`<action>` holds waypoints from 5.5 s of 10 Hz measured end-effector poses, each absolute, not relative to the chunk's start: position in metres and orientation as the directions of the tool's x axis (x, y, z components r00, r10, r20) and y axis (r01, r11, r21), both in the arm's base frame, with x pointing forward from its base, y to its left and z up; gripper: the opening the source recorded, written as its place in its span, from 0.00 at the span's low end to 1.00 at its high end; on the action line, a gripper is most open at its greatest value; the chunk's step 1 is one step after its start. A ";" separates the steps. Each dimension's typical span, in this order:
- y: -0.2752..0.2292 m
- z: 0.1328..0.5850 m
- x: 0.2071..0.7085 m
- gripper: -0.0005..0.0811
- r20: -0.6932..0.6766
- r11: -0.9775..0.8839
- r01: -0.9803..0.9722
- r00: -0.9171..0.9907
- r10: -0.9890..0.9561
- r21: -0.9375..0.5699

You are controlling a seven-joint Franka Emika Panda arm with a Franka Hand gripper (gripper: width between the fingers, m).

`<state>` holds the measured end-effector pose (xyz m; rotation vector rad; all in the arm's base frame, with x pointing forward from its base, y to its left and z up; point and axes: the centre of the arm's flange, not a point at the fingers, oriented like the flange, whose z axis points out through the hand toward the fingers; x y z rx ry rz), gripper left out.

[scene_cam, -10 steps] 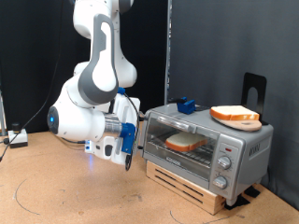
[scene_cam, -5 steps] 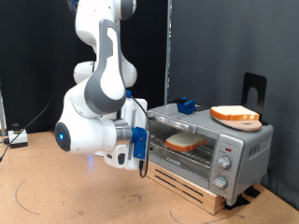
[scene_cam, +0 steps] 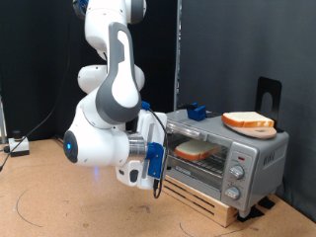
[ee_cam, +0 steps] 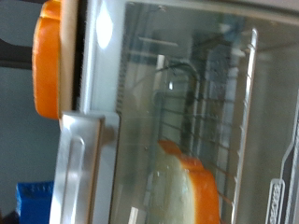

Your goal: Make a piece of toast with the oven

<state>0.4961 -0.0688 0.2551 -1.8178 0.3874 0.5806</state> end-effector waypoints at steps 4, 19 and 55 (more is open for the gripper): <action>-0.048 0.242 0.540 0.99 -0.538 -0.305 -0.496 0.841 0.066 -0.813; -0.023 0.151 0.606 0.99 -0.583 -0.281 -0.540 0.806 0.097 -0.793; 0.070 0.140 0.585 0.15 -0.225 -0.236 -0.182 0.959 0.171 -0.955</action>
